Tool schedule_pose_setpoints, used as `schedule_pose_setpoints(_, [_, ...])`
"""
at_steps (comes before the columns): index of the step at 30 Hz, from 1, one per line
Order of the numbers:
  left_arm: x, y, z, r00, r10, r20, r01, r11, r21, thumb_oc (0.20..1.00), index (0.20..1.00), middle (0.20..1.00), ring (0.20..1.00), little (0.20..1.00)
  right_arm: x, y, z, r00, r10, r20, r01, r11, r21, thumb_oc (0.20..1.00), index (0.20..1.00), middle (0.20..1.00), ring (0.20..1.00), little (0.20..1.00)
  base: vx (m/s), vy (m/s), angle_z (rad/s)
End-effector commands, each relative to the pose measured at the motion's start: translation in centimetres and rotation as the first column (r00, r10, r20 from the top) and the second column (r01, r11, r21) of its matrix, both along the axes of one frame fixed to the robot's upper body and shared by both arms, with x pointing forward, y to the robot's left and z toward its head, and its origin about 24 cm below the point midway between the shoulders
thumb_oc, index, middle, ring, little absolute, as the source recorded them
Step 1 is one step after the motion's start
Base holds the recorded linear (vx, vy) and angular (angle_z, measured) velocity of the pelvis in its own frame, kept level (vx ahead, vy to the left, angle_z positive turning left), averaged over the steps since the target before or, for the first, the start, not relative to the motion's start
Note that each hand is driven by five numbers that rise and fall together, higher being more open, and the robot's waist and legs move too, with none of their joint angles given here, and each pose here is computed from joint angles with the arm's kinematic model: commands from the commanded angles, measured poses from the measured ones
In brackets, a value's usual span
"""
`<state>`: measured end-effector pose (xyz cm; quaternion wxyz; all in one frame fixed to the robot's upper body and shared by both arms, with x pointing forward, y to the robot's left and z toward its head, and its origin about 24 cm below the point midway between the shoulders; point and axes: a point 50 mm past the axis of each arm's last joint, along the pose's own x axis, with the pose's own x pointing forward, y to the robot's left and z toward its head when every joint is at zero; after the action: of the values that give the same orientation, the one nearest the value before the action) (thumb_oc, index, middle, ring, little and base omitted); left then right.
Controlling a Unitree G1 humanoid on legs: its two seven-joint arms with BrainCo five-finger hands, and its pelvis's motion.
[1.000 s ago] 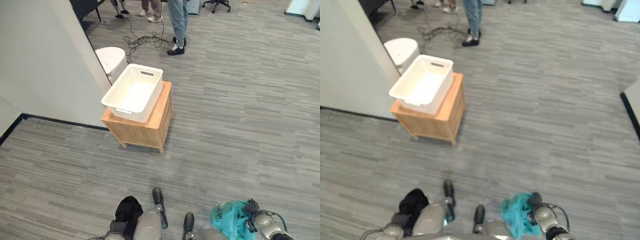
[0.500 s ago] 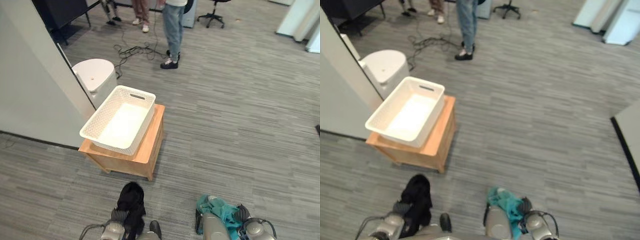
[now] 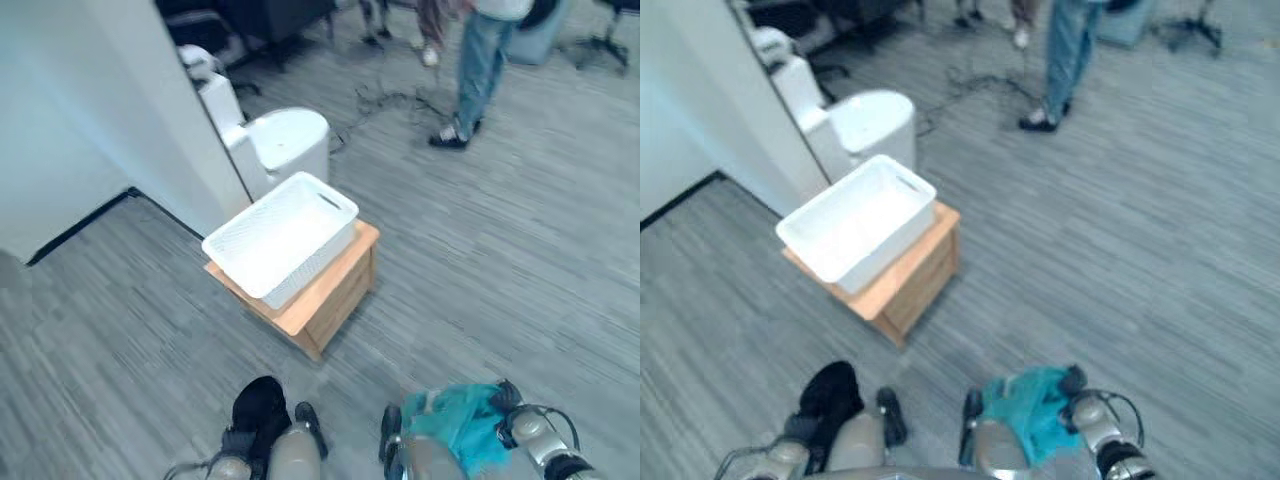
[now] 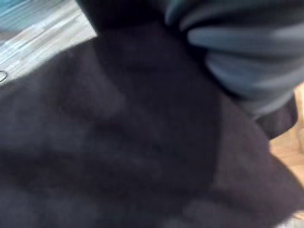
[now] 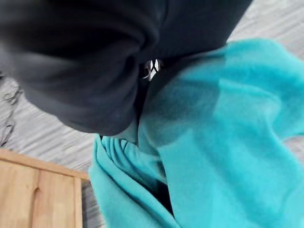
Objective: Tidy up the quilt and then pick up the clothes from the bed and put them into the laundry hamper.
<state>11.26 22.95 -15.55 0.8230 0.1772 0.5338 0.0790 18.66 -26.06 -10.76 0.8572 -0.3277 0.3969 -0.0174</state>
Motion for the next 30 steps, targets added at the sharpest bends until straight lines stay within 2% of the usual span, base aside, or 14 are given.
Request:
schedule_pose_setpoints(1, [-0.3, 0.6, 0.1, 1.000, -0.001, 0.000, 0.001, 1.000, 0.010, 0.200, 0.200, 0.200, 0.200, 0.200, 1.6, -0.2, 1.8, 0.993, 0.061, 0.103, -0.059, 0.998, -0.025, 0.200, 0.200, 0.200, 0.200, 0.200, 0.26, 0.130, 0.21])
schedule_pose_setpoints(8, [-0.5, 2.0, 0.3, 1.000, -0.007, -0.024, 0.009, 0.998, 0.057, 0.200, 0.200, 0.200, 0.200, 0.200, 3.5, 3.0, 3.0, 0.967, 0.147, 0.207, -0.154, 0.988, 0.019, 0.200, 0.200, 0.200, 0.200, 0.200, 0.18, 0.061, 0.50])
schedule_pose_setpoints(14, [0.5, 2.4, 0.7, 0.997, -0.078, -0.018, 0.079, 0.993, 0.084, 0.200, 0.200, 0.200, 0.200, 0.200, 3.4, 1.8, 3.7, 0.962, 0.142, 0.233, -0.142, 0.990, -0.017, 0.200, 0.200, 0.200, 0.200, 0.200, 0.20, -0.144, 1.02])
schedule_pose_setpoints(20, [-1.2, 3.1, 0.4, 0.991, -0.094, -0.094, 0.104, 0.989, 0.109, 0.200, 0.200, 0.200, 0.200, 0.200, 4.1, -0.5, 5.6, 0.948, 0.117, 0.297, -0.095, 0.992, -0.087, 0.200, 0.200, 0.200, 0.200, 0.200, 0.28, -0.215, 0.61])
schedule_pose_setpoints(21, [-2.2, 3.3, 0.2, 0.988, -0.091, -0.124, 0.105, 0.988, 0.113, 0.200, 0.200, 0.200, 0.200, 0.200, 5.4, -1.1, 7.5, 0.919, 0.148, 0.366, -0.105, 0.985, -0.136, 0.200, 0.200, 0.200, 0.200, 0.200, 0.19, -0.158, 0.13])
schedule_pose_setpoints(22, [-2.2, 3.2, 0.2, 0.988, -0.091, -0.124, 0.105, 0.988, 0.112, 0.200, 0.200, 0.200, 0.200, 0.200, 5.4, -1.1, 7.5, 0.919, 0.148, 0.366, -0.105, 0.985, -0.137, 0.200, 0.200, 0.200, 0.200, 0.200, 0.38, -0.370, 0.04])
schedule_pose_setpoints(23, [-3.0, 3.5, 0.1, 0.986, -0.079, -0.143, 0.097, 0.988, 0.118, 0.200, 0.200, 0.200, 0.200, 0.200, 6.8, -1.4, 10.0, 0.874, 0.197, 0.444, -0.125, 0.974, -0.187, 0.200, 0.200, 0.200, 0.200, 0.200, 0.19, -0.211, 0.05])
schedule_pose_setpoints(24, [-3.0, 3.5, 0.1, 0.986, -0.080, -0.143, 0.097, 0.988, 0.117, 0.200, 0.200, 0.200, 0.200, 0.200, 6.8, -1.4, 10.0, 0.874, 0.198, 0.443, -0.125, 0.974, -0.188, 0.200, 0.200, 0.200, 0.200, 0.200, 0.29, -0.335, -0.08])
schedule_pose_setpoints(26, [-4.0, 3.9, 0.0, 0.986, -0.065, -0.156, 0.085, 0.989, 0.123, 0.200, 0.200, 0.200, 0.200, 0.200, 8.3, -1.3, 13.1, 0.805, 0.267, 0.529, -0.155, 0.957, -0.247, 0.200, 0.200, 0.200, 0.200, 0.200, 0.23, -0.264, -0.09])
schedule_pose_setpoints(28, [-4.7, 3.7, -0.1, 0.985, -0.052, -0.163, 0.071, 0.991, 0.116, 0.200, 0.200, 0.200, 0.200, 0.200, 9.5, -1.4, 16.6, 0.722, 0.351, 0.596, -0.179, 0.927, -0.328, 0.200, 0.200, 0.200, 0.200, 0.200, 0.23, -0.307, -0.02])
schedule_pose_setpoints(30, [-4.1, 3.4, -0.1, 0.992, -0.030, -0.122, 0.044, 0.993, 0.112, 0.200, 0.200, 0.200, 0.200, 0.200, 10.9, -0.1, 20.9, 0.580, 0.457, 0.674, -0.225, 0.886, -0.407, 0.200, 0.200, 0.200, 0.200, 0.200, 0.18, -0.440, -0.15])
